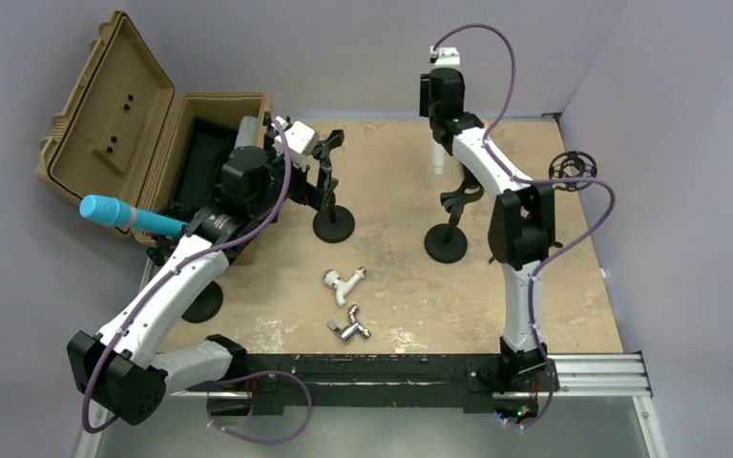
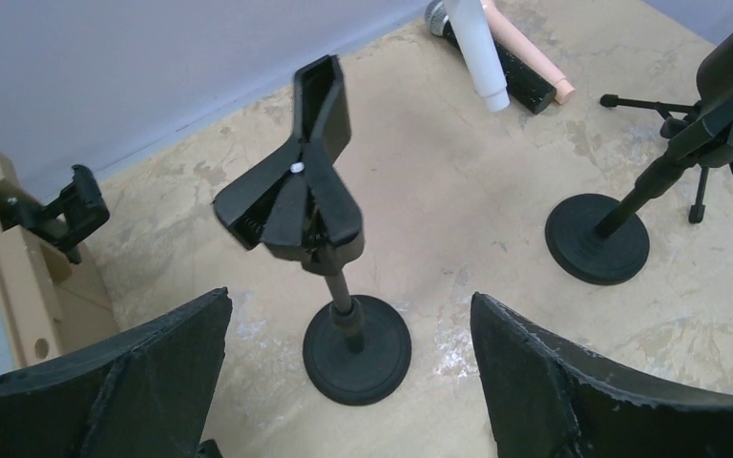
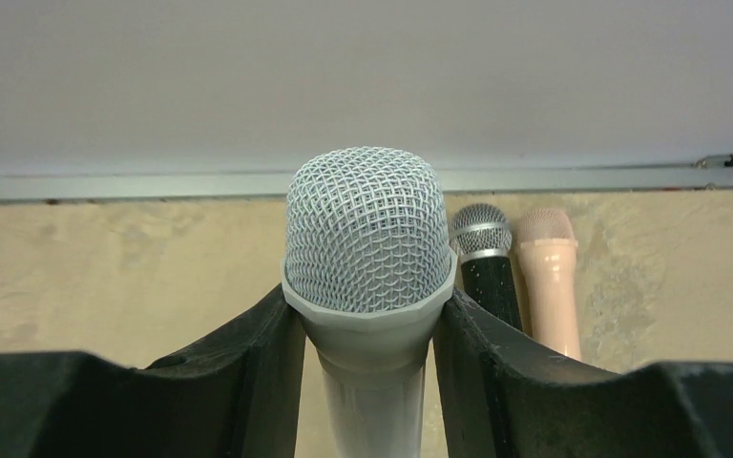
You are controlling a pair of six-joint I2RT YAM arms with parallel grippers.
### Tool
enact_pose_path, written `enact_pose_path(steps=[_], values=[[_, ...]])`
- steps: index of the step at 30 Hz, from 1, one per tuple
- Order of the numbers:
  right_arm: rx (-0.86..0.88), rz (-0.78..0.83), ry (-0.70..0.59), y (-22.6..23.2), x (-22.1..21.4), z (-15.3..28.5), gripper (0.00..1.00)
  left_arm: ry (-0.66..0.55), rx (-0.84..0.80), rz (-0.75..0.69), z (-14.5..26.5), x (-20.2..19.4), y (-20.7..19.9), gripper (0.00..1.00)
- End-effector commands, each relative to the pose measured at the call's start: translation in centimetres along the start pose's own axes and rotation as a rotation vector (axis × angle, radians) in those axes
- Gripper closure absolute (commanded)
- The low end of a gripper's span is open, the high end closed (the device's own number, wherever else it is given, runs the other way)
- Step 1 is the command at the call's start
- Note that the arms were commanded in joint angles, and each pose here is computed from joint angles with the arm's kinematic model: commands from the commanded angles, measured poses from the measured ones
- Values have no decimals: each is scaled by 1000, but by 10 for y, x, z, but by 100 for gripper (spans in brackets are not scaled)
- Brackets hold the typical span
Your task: Remove the microphone from the stand
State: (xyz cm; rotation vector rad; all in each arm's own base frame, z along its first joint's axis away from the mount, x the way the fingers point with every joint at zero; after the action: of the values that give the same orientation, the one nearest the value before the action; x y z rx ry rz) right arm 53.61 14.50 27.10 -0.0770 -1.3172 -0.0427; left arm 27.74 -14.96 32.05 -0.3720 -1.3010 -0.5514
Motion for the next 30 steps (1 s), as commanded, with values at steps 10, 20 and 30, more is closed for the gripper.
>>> enact_pose_path(steps=[10, 20, 30], values=[[-181, 108, 160, -23, -50, -53, 97, -94, 330, -86, 50, 29, 16, 9], [-146, 193, 221, -28, -89, -73, 82, -107, 290, -76, 50, 30, 7, 9], [-101, 185, 250, -27, -117, -89, 53, -96, 319, -108, 50, 25, 7, 9]])
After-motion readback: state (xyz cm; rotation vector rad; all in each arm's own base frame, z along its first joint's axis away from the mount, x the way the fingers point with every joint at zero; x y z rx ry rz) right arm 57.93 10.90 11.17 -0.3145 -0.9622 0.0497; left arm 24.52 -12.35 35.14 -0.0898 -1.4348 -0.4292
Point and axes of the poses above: each gripper's point midway between its finger pads, its own z axis back along the fingers, its own y axis along the line the jaws close on, x = y × z, the point moved 8 cm from there along z, back along the fingers, and after that the axes turned 1 degree about -z, right-handed, at the moved point
